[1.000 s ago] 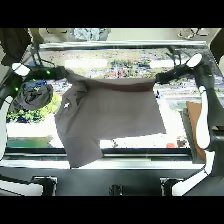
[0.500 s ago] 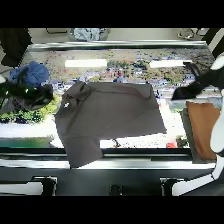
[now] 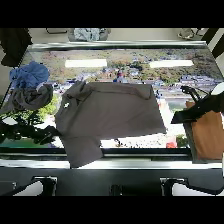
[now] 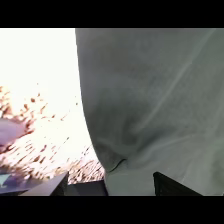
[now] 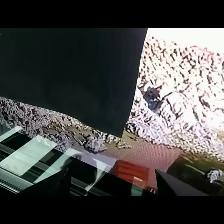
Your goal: Fold the shirts.
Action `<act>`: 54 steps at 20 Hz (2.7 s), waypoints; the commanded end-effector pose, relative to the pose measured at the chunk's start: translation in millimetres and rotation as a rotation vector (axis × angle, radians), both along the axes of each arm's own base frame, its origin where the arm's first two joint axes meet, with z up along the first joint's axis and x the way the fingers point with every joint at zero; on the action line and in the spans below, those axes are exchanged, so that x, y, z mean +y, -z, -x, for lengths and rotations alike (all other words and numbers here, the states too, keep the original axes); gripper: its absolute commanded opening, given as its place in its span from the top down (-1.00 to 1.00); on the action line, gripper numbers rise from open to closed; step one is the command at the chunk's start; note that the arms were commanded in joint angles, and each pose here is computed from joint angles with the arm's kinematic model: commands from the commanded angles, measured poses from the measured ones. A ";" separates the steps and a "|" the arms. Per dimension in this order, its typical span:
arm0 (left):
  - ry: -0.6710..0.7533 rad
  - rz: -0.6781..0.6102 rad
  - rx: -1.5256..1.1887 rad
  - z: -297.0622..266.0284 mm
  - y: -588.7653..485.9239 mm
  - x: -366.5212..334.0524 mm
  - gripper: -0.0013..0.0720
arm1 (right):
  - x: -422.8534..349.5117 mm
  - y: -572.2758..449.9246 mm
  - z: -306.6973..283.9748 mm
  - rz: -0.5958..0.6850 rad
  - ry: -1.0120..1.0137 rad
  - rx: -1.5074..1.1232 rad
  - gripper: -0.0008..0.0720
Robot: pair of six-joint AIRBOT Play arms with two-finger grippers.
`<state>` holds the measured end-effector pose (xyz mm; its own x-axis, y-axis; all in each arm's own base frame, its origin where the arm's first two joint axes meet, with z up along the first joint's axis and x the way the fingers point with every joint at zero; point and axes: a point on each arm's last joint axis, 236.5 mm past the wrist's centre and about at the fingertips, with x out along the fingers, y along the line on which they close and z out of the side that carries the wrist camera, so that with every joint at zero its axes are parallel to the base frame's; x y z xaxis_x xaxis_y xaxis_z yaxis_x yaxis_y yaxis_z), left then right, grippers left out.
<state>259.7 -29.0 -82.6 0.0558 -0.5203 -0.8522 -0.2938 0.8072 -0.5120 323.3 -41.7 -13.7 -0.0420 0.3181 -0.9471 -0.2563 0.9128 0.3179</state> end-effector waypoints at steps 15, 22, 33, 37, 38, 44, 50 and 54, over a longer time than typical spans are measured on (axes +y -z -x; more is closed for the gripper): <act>-0.034 -0.014 -0.002 -3.8 19.9 -20.6 0.87 | 48.3 85.0 4.9 -0.193 0.212 0.037 -0.86; -0.005 -0.016 -0.025 -5.5 17.5 -20.1 0.87 | 42.9 98.0 -3.9 -0.174 0.289 0.042 0.81; 0.049 -0.305 -1.036 -112.2 -371.3 6.1 0.88 | 13.2 -255.3 -89.7 0.147 -0.066 -0.997 0.82; -0.076 -0.451 -1.668 -7.8 -608.5 -14.6 0.88 | 38.7 -516.8 29.3 0.481 -0.084 -1.705 0.82; -0.100 -0.477 -1.791 26.4 -643.8 -21.5 0.88 | 49.9 -552.8 69.1 0.530 -0.075 -1.826 0.82; -0.163 -0.551 -1.978 105.2 -686.5 -31.2 0.88 | 47.5 -568.0 148.8 0.644 0.038 -1.859 0.82; -0.137 -0.536 -1.772 43.6 -645.8 -13.4 0.88 | 30.1 -506.6 96.2 0.586 -0.004 -1.590 0.82; 0.023 -0.476 -1.347 -58.7 -531.2 5.1 0.88 | 7.0 -362.5 7.8 0.396 -0.120 -1.043 0.82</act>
<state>262.2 -35.4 527.3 0.9815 -0.1861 0.0440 0.1872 0.9821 -0.0220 275.8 -22.2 445.9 0.9750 -0.0265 -0.2205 -0.1018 0.8290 -0.5500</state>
